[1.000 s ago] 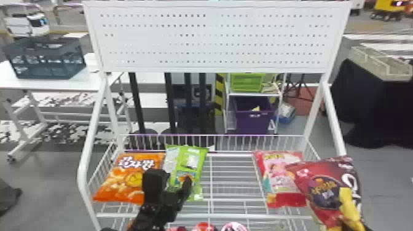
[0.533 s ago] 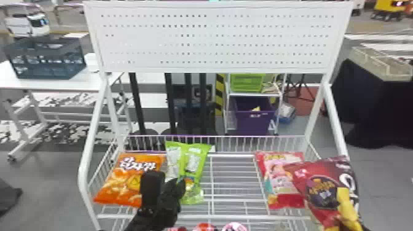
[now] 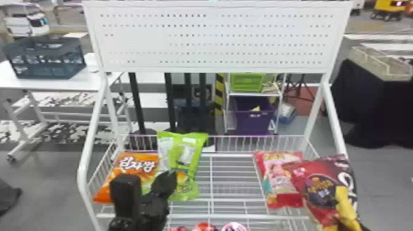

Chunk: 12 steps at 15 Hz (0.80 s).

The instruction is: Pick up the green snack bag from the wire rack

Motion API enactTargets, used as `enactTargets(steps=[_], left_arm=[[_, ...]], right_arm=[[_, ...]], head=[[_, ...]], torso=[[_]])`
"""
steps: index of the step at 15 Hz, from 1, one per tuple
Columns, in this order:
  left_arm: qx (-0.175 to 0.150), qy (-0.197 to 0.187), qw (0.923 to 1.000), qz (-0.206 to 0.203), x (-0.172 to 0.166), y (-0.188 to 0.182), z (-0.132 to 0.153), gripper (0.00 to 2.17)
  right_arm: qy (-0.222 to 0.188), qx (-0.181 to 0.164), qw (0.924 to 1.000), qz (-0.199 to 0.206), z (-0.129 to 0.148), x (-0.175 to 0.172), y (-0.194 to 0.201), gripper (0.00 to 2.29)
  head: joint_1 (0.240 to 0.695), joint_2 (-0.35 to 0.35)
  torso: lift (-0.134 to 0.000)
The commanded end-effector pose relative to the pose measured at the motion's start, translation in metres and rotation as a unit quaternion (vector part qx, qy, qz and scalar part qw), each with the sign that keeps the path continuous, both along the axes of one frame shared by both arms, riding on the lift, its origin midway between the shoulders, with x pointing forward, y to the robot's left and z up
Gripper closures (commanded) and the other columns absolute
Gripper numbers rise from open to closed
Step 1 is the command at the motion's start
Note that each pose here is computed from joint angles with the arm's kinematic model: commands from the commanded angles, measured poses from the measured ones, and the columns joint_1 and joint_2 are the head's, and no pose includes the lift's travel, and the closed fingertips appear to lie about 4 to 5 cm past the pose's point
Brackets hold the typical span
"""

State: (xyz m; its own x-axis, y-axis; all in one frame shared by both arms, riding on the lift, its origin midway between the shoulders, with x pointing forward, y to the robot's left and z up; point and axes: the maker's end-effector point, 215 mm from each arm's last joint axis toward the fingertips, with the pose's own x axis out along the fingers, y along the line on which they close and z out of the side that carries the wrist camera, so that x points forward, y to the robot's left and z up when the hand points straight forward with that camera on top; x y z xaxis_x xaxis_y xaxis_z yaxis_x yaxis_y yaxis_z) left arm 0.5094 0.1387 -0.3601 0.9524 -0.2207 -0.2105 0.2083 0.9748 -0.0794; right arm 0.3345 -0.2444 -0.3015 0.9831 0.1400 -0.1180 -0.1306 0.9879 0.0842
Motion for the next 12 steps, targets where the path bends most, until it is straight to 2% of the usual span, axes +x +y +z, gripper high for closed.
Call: enactTargets(steps=[1, 3, 6, 9, 11, 12], left_arm=[[0.005, 0.003, 1.0000, 0.004, -0.037, 0.018, 0.010, 2.06], [0.007, 0.002, 0.9997, 0.025, -0.068, 0.046, 0.018, 2.06], [-0.002, -0.031, 0.9978, 0.058, -0.099, 0.077, 0.041, 2.06], [-0.019, -0.098, 0.9911, 0.088, -0.121, 0.095, 0.077, 2.06], [-0.017, -0.085, 0.9922, 0.090, -0.129, 0.097, 0.066, 2.06], [-0.018, -0.092, 0.9913, 0.093, -0.131, 0.100, 0.070, 2.06]], right_arm=[[0.000, 0.001, 1.0000, 0.000, 0.000, 0.000, 0.001, 2.18], [0.000, 0.000, 1.0000, 0.001, 0.000, 0.000, 0.001, 2.18], [-0.002, 0.003, 1.0000, 0.004, 0.001, 0.002, 0.004, 2.18], [-0.003, 0.002, 1.0000, 0.006, 0.002, 0.001, 0.006, 2.18], [-0.003, 0.003, 1.0000, 0.007, 0.004, 0.000, 0.006, 2.18], [-0.004, 0.003, 1.0000, 0.008, 0.005, 0.000, 0.007, 2.18]], head=[[0.499, 0.000], [0.499, 0.000], [0.499, 0.000], [0.499, 0.000], [0.499, 0.000], [0.499, 0.000]], torso=[[0.000], [0.000], [0.000], [0.000], [0.000], [0.000]])
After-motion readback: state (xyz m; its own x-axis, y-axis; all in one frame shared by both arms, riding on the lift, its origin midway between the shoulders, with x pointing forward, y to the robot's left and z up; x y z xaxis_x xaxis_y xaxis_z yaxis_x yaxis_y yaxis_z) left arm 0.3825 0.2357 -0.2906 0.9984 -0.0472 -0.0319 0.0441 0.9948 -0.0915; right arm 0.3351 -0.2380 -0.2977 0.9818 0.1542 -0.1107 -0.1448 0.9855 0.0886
